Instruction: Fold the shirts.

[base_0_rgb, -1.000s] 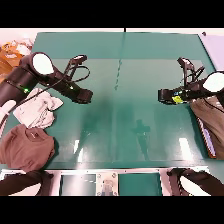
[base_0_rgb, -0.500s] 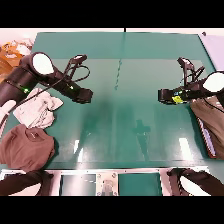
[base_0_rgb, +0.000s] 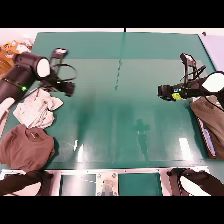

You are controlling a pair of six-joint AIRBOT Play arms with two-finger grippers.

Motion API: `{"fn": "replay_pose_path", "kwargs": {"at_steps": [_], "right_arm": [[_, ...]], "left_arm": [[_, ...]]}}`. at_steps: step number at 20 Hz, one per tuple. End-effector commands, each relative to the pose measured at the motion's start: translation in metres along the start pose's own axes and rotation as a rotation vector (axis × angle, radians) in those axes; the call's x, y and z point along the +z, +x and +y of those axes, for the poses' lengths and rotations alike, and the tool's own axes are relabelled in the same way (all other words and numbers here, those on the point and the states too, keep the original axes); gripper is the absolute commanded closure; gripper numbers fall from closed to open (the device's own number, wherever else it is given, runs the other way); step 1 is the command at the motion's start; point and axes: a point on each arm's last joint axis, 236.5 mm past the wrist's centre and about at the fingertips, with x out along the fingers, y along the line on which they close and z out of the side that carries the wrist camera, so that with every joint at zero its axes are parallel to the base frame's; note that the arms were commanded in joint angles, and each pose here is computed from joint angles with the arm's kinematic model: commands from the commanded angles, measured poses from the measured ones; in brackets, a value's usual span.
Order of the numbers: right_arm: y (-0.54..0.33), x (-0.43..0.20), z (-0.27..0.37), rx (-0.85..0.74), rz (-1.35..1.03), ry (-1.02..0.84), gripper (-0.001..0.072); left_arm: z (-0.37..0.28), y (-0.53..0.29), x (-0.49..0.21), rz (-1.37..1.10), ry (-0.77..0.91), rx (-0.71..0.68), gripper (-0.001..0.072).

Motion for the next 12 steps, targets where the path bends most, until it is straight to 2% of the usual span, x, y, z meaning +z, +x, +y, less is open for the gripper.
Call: {"fn": "replay_pose_path", "kwargs": {"at_steps": [1,6,12], "right_arm": [[0.0,0.012,0.002,0.007,-0.05,0.0,0.0699],[0.003,0.024,0.003,0.013,-0.098,0.003,0.0698],[0.005,0.023,0.002,0.012,-0.094,0.004,0.0698]], "left_arm": [[0.104,0.018,-0.02,0.091,-0.162,0.23,-0.0006],[0.166,0.062,-0.081,0.339,-0.29,0.239,-0.0006],[0.186,0.109,-0.164,0.553,-0.335,0.21,-0.0004]]}}
